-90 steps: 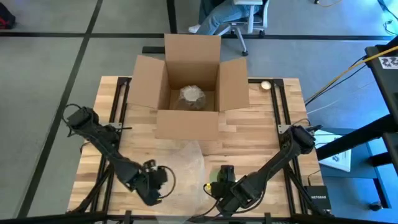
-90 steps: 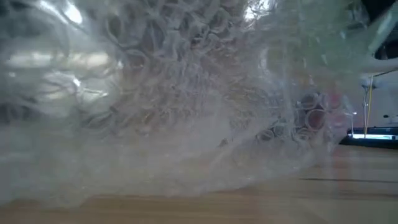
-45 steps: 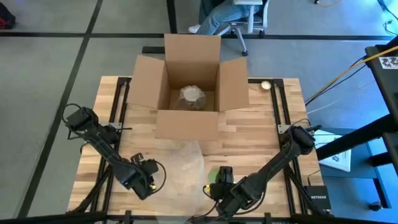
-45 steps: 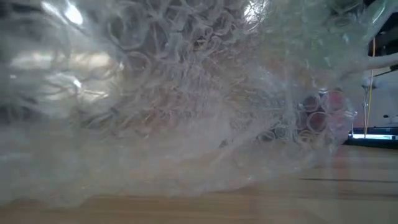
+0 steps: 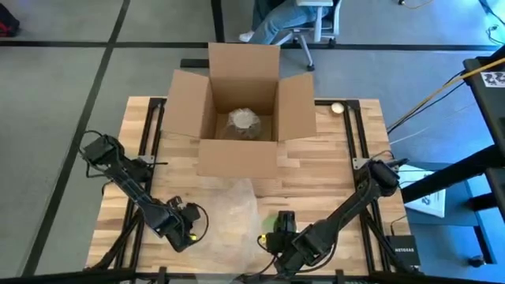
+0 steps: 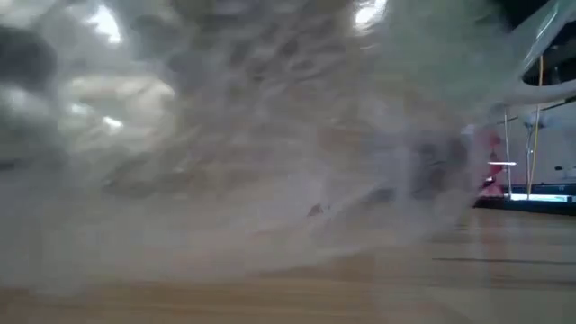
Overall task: Wrap mug
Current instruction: Wrap the green mug with the transparent bubble wrap
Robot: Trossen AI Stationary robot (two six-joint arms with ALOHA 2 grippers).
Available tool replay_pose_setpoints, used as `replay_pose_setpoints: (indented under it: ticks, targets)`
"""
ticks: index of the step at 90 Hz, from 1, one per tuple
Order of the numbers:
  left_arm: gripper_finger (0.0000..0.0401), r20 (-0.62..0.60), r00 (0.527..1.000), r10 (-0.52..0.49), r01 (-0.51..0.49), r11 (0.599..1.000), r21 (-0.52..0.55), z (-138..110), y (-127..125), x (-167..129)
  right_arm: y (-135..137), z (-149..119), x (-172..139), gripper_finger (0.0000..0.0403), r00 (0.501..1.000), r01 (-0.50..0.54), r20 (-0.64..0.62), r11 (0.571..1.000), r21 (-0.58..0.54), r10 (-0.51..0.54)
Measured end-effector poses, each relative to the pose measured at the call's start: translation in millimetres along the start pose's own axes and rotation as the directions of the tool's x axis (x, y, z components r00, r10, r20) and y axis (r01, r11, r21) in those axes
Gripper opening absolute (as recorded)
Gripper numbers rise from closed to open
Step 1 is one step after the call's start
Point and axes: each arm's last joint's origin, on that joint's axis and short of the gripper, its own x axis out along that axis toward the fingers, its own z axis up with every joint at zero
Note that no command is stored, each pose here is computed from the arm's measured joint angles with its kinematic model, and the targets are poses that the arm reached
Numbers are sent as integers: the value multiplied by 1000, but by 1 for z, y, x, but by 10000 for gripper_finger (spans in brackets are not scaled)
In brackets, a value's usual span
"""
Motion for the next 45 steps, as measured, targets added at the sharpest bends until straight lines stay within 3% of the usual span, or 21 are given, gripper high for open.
replay_pose_setpoints:
  ticks: [8, 19, 34, 45]
  targets:
    - [3, 59, 993, -99, 99, 995, 15, 13, -12, -40, 0, 0, 0, 17, 1000, 1, 0, 1000, 0, -1]
    - [1, 179, 969, -170, 158, 984, 77, 25, -16, -90, 0, 0, 0, 17, 1000, 1, 1, 1000, -4, -1]
    - [0, 394, 880, -264, 230, 964, 134, 43, -1, -159, -1, 3, -6, 17, 1000, 2, -6, 1000, -18, -2]
    - [0, 550, 795, -257, 243, 965, 98, 53, 23, -192, 0, 16, -40, 17, 999, -38, 25, 999, -35, 39]
